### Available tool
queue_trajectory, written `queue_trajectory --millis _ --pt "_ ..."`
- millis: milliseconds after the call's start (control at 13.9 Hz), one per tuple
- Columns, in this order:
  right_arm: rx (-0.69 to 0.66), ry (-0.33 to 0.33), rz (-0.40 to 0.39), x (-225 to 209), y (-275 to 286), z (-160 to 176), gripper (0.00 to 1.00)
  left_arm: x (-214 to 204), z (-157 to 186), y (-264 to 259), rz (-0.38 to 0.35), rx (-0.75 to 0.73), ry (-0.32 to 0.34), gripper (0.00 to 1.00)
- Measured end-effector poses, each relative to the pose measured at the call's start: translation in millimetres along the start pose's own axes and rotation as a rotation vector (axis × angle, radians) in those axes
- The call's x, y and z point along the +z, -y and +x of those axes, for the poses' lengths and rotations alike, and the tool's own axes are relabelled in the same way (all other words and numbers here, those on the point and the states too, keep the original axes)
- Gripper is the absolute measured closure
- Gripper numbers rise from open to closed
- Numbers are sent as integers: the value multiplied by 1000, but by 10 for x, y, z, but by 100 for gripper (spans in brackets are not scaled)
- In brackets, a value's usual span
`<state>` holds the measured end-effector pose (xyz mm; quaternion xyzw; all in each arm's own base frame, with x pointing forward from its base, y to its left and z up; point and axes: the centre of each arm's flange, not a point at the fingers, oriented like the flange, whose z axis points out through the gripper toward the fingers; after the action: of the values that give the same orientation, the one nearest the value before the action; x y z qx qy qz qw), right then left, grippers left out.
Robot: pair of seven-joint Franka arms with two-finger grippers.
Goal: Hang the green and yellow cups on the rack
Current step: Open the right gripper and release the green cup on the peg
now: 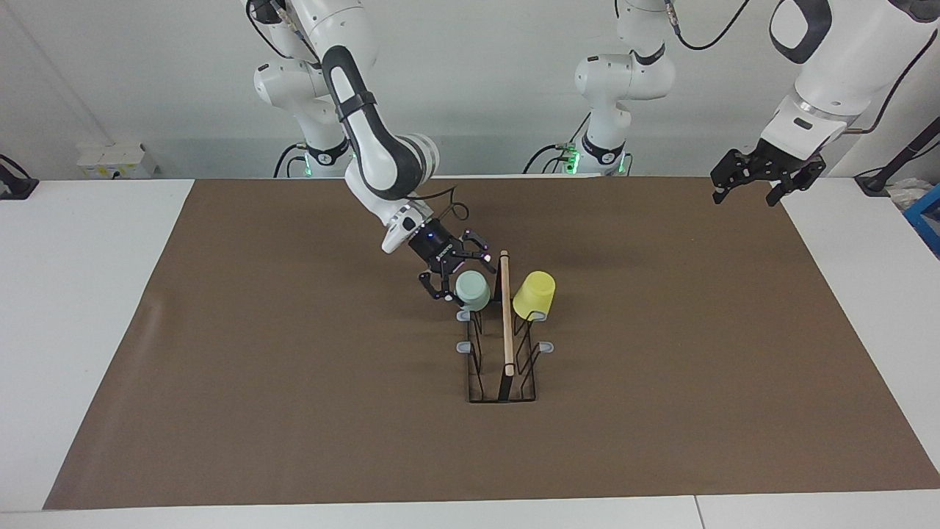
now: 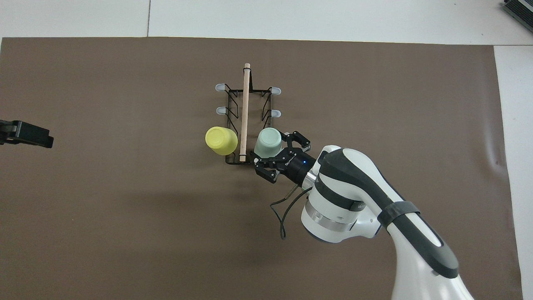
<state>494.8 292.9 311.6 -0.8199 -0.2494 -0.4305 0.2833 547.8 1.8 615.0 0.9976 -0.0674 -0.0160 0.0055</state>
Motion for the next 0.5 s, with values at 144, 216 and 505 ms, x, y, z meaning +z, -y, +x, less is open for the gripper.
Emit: queue_trajectory --millis 144,216,505 --pt "-27 9 1 -6 -16 9 0 0 0 -2 0 0 0 0" --pt "-37 14 -2 -17 -32 13 0 0 0 -1 0 0 0 0" --pt "-116 46 -39 -159 -77 109 0 0 0 -1 0 0 0 0"
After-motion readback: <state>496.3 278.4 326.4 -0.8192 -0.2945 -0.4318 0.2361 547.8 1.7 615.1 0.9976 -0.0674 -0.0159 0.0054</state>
